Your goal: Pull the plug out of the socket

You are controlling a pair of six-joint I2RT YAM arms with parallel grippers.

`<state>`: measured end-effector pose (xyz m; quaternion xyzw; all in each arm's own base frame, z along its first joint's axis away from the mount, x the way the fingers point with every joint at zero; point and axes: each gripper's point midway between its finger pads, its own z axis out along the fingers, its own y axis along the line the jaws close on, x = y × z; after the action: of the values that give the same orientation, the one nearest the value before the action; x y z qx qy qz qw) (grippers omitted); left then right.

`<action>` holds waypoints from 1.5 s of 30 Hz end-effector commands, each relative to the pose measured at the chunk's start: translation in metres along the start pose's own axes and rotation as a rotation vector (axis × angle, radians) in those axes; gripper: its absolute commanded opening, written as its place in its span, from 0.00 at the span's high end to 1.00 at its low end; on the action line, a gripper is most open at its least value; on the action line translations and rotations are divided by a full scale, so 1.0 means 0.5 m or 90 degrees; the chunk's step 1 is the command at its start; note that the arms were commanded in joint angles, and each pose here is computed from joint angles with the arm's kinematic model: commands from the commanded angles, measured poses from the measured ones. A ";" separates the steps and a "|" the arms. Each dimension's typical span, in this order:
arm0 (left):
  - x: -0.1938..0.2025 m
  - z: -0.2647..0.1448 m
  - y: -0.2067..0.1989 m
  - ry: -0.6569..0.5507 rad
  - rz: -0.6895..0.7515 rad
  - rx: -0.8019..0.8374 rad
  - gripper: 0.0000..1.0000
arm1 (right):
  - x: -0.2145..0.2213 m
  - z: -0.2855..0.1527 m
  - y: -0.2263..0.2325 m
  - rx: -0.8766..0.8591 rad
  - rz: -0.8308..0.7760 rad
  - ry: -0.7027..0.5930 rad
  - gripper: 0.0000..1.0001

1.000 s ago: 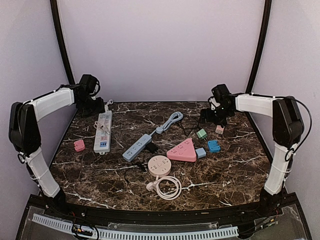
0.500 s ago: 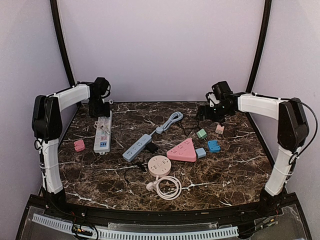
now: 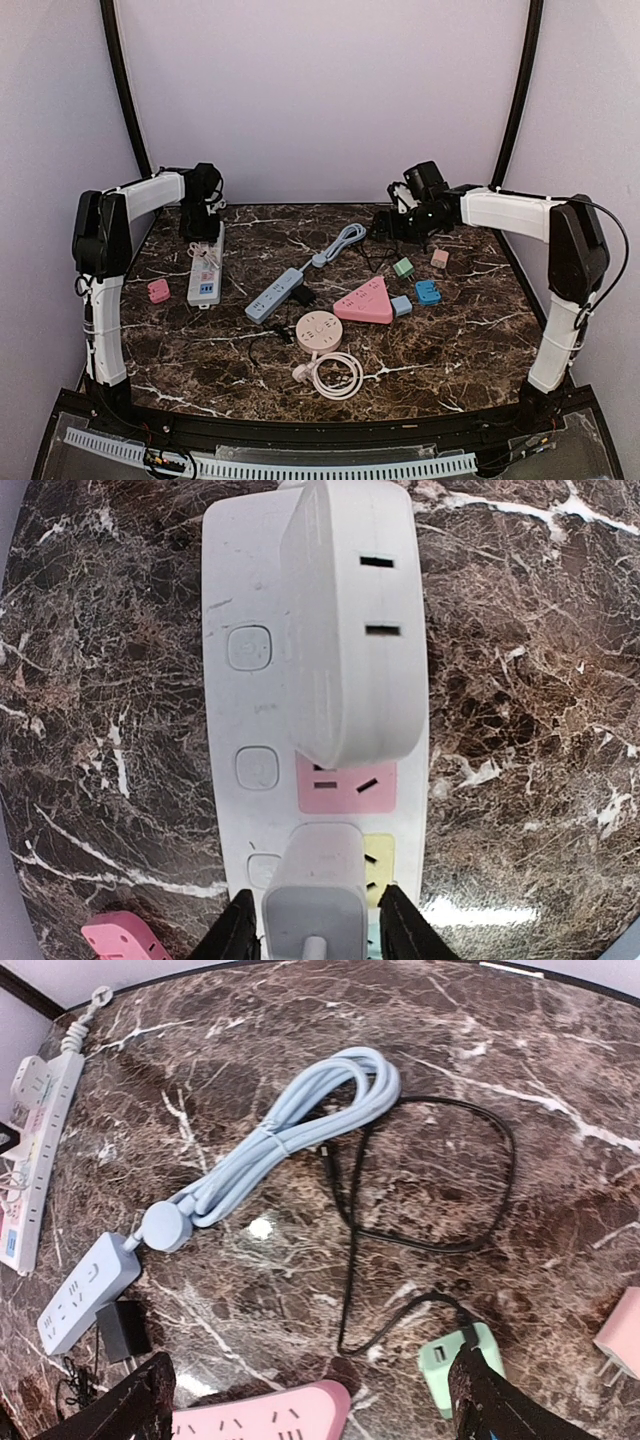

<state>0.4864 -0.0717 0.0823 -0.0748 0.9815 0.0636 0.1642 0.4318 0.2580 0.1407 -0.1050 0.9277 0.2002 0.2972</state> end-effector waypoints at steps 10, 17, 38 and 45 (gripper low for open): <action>0.010 -0.004 -0.004 0.025 0.023 0.033 0.95 | -0.010 0.056 0.179 -0.144 -0.037 -0.002 0.09; 0.058 -0.045 -0.035 0.032 0.037 0.072 1.00 | 0.002 0.091 0.277 -0.215 -0.050 0.012 0.11; 0.341 -0.140 -0.162 0.087 0.066 0.161 1.00 | 0.102 0.197 0.571 -0.438 -0.035 0.090 0.50; 0.382 -0.149 -0.172 0.089 0.059 0.157 1.00 | 0.151 0.238 0.628 -0.453 -0.022 0.122 0.75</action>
<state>0.3185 -0.1840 0.0750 0.0011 0.9930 -0.0353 0.1130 0.3393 0.5641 0.1009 -0.2394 0.8333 0.4710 0.1627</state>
